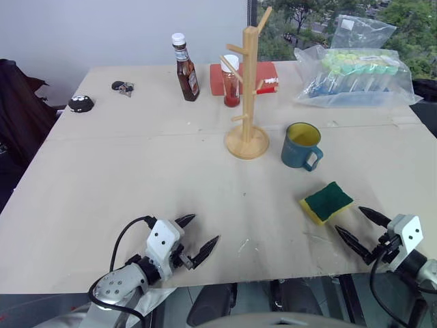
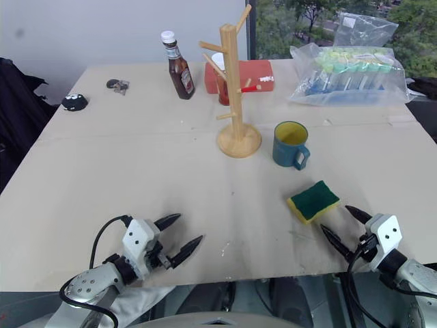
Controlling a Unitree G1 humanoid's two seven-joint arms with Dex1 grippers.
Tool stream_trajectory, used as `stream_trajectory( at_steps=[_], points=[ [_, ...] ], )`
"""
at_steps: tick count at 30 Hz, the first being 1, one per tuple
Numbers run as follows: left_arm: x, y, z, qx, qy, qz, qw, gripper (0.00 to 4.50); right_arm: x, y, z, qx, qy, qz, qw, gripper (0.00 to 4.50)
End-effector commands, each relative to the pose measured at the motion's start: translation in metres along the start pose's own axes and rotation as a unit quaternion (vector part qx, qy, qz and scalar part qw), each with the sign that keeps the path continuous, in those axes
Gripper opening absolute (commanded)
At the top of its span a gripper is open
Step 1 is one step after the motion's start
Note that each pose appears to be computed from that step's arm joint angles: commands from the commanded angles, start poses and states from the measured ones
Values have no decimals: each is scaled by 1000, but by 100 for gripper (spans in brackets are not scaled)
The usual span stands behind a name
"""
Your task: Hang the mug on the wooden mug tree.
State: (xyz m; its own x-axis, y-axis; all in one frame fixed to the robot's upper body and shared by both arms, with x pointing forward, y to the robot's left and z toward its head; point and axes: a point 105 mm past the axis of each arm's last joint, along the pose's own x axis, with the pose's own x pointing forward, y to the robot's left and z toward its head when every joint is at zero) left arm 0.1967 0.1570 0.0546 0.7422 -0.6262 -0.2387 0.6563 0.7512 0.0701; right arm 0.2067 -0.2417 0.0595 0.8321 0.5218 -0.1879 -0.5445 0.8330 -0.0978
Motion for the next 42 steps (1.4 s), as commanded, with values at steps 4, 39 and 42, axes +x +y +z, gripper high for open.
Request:
stream_trajectory(
  at_steps=[4,39,42],
  points=[
    [-2,-2,9,0,-28,6,1000,450,-6,-3,1,-2,-5,-1,1000,446],
    [-1,-20,80,58,-89,-145,984,450,41,-16,72,37,-5,72,997,446],
    [-3,-28,89,68,-85,-186,977,450,54,-22,54,23,57,55,997,446]
  ],
)
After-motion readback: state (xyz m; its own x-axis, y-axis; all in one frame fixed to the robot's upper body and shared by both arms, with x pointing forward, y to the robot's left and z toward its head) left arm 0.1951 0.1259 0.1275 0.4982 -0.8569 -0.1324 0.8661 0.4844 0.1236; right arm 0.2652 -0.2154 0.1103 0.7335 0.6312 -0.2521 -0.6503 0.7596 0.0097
